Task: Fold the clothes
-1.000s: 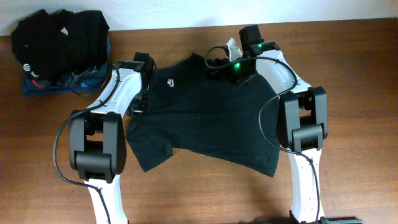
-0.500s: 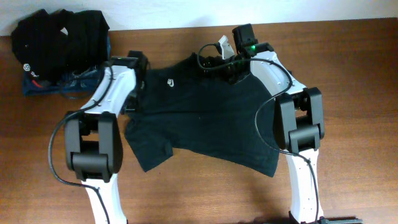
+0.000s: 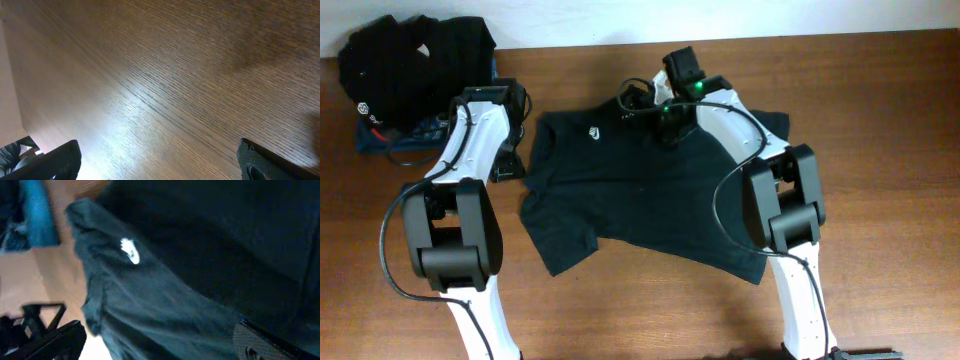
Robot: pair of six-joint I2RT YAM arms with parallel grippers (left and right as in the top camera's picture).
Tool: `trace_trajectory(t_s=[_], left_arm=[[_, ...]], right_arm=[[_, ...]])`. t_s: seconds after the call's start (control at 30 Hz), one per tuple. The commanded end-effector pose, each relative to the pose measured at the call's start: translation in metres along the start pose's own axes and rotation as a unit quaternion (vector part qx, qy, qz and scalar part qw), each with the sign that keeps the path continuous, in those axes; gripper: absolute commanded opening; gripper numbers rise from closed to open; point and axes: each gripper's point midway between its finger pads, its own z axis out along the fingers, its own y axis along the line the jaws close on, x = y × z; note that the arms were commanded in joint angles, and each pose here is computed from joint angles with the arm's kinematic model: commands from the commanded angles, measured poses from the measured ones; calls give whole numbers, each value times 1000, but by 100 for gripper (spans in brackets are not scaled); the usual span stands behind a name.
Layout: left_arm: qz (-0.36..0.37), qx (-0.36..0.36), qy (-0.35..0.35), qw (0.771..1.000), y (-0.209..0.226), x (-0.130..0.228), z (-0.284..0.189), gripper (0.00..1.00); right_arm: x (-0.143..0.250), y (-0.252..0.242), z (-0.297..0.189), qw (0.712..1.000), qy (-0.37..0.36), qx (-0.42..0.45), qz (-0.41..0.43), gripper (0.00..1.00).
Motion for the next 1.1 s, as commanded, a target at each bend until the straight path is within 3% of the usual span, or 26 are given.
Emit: trace_trajectory(t_s=[0.0,0.23,0.43,0.57,0.7,0.77,0.87,1.07], left_arm=[[-20,0,-14,1000,6,-7,-7,99],[-23,23,-8,999,-3,-6,-7,99],[-23,32,-5,999,-6,-5,-7,99],[-23,32,-5,999,-6,-5,-7,99],[-22,32,-5,999,-6,-5,-7,99],[-23,32,-5,999,-6,-5,-7,99],[-22,32,-4,999,-6,-5,-7,99],[-22,32,-4,999,-6,-5,-7,99]], right_arm=[[-3,-5,8,996,-28,48,63,99],[-15,-20,7,984,-80,94,129,99],[-42,-15,3,975,-141,83,148,97],[-46,-22,1,970,-160,99,157,76],[-48,-25,-1,968,-166,106,158,34],[-48,-25,-1,967,-168,108,158,20],[-50,-29,-3,965,-175,117,158,8],[-49,-31,-3,964,-174,122,161,4]])
